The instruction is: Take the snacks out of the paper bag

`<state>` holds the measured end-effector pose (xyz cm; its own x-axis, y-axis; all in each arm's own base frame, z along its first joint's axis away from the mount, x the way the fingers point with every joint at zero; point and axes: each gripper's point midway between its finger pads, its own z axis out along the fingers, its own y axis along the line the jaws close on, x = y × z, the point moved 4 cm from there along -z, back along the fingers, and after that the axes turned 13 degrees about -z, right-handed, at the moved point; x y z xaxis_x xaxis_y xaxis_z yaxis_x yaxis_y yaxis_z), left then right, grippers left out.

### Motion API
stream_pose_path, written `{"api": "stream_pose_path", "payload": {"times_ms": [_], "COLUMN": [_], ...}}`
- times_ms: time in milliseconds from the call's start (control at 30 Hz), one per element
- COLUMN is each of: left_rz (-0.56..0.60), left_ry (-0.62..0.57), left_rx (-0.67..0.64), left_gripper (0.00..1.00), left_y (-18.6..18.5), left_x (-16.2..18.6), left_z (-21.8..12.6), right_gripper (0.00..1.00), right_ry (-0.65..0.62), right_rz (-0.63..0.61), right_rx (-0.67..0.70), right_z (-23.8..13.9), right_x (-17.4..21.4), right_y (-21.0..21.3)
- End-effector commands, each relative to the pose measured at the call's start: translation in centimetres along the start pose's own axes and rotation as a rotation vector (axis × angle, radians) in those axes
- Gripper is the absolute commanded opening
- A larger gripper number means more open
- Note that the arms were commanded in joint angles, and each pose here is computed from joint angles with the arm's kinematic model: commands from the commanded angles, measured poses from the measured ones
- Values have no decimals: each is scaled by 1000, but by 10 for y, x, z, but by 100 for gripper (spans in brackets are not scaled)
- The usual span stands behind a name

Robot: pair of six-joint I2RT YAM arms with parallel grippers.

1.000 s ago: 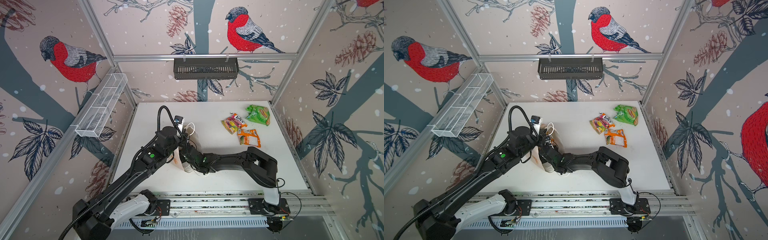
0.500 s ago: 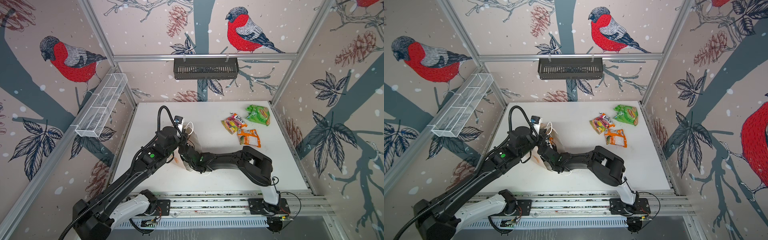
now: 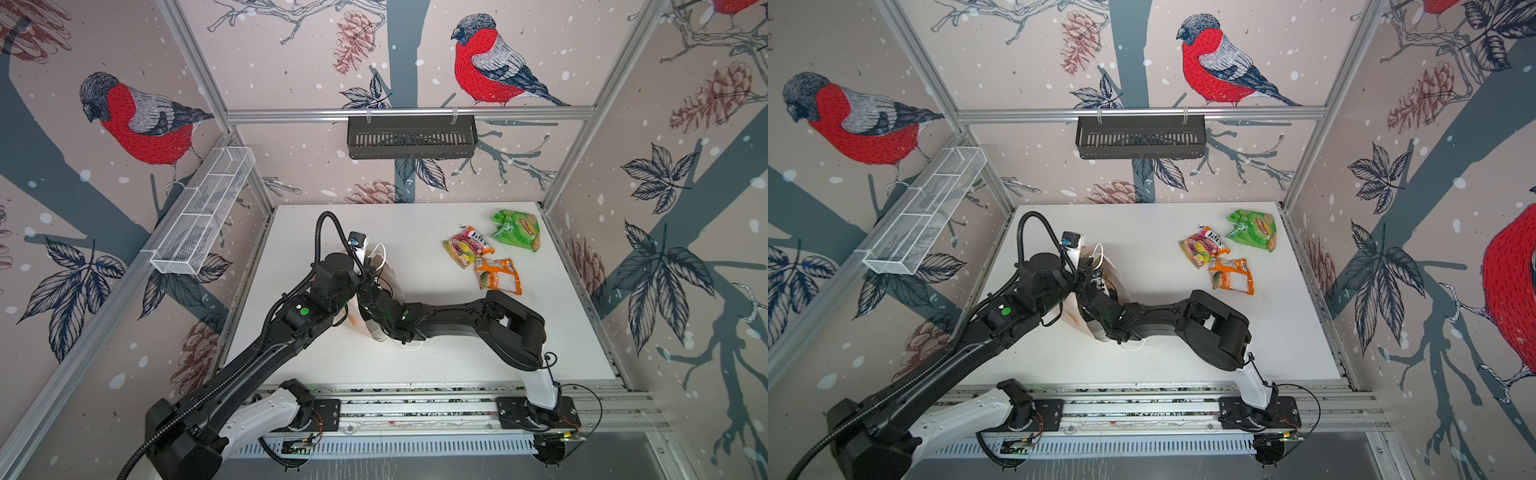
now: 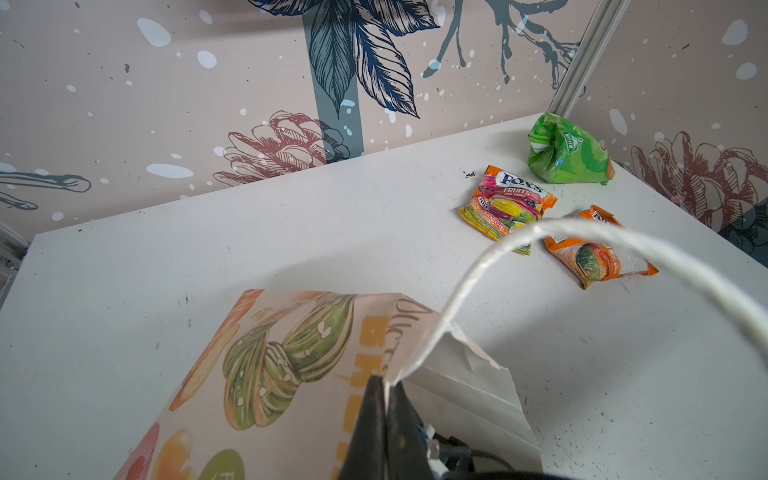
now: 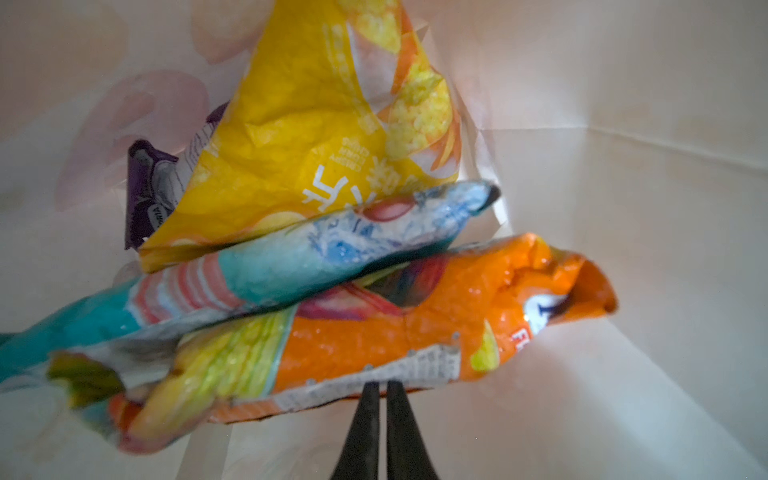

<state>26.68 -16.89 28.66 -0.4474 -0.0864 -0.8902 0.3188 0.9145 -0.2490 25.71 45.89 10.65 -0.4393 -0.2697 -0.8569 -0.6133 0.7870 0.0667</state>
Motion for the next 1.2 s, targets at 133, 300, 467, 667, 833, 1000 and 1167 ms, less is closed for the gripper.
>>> {"api": "stream_pose_path", "payload": {"times_ms": [133, 300, 467, 667, 833, 1000, 1167], "left_rz": [-18, -18, -18, -16, -13, -12, -10], "left_ry": [-54, -45, -38, -31, -32, -43, -35], "left_rx": [31, 35, 32, 48, 92, 97, 101], "left_gripper": [0, 0, 0, 0, 0, 0, 0], "left_y": [-5, -6, -5, -8, -13, -13, -14], "left_x": [-12, -11, -9, -7, -8, -9, -7], "left_z": [-5, -2, 0, 1, -1, -3, -1], "right_gripper": [8, 8, 26, 51, 64, 66, 46], "right_ry": [-6, -6, -27, -64, -57, -62, -46], "right_rz": [9, 25, 28, -12, -8, 19, 50], "right_rx": [44, 39, -40, -135, -124, -84, -7], "right_z": [1, 1, -6, -9, 6, 17, 29], "right_x": [-1, -3, -12, -18, -17, -17, -14], "right_y": [-9, -12, -2, 21, 27, 20, 6]}}
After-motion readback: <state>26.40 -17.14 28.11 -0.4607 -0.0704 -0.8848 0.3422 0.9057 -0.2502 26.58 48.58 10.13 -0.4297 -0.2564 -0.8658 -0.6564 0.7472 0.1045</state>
